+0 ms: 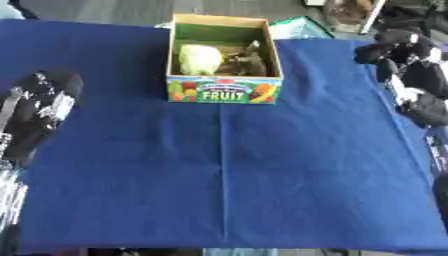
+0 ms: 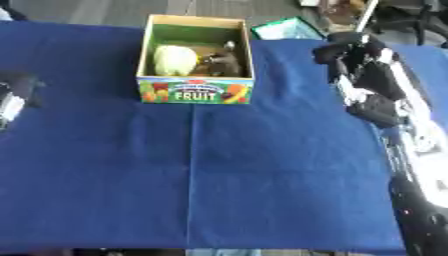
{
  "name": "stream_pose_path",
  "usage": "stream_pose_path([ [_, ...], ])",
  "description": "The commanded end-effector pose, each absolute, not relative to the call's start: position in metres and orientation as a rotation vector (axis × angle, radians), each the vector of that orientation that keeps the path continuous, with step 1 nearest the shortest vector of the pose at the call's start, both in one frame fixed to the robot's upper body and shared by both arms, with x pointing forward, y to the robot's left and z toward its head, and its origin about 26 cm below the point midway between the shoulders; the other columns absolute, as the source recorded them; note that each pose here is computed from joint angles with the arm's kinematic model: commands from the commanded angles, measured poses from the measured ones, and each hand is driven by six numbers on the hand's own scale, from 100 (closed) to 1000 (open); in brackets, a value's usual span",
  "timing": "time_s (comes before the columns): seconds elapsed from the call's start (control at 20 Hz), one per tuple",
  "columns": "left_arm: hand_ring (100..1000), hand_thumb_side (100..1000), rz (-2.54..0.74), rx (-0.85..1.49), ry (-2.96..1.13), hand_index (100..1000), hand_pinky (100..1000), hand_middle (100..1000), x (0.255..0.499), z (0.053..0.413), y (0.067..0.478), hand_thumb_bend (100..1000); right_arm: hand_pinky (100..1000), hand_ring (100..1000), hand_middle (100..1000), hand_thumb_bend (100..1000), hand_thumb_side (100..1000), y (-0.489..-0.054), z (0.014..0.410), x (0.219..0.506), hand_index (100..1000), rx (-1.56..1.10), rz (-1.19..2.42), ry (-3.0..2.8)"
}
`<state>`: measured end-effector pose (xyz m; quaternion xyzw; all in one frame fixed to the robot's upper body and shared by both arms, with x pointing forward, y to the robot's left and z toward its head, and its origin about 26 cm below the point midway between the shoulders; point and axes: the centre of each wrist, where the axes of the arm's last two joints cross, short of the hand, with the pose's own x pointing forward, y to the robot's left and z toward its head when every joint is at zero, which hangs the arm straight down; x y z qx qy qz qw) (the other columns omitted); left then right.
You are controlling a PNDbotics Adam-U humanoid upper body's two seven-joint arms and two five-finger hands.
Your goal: Pick up objects on the table and place them in the box.
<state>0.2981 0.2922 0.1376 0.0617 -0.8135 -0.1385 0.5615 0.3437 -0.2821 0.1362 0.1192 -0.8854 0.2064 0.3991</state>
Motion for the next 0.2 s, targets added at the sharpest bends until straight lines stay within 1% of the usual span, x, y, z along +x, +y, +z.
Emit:
stream_pose_path([
  [0.05, 760, 500, -0.306, 0.144, -1.937, 659, 637, 591, 0.2969, 0.1395, 0.2943, 356, 767, 743, 547, 100, 191, -0.2827, 0.1418, 0.3374, 759, 0.303, 0.512, -2.271],
  [0.2, 757, 495, -0.300, 0.137, -1.939, 654, 633, 588, 0.2970, 0.1383, 0.2936, 358, 766, 741, 543, 100, 198, -0.2842, 0.1341, 0.3326, 751, 0.293, 0.502, -2.254],
])
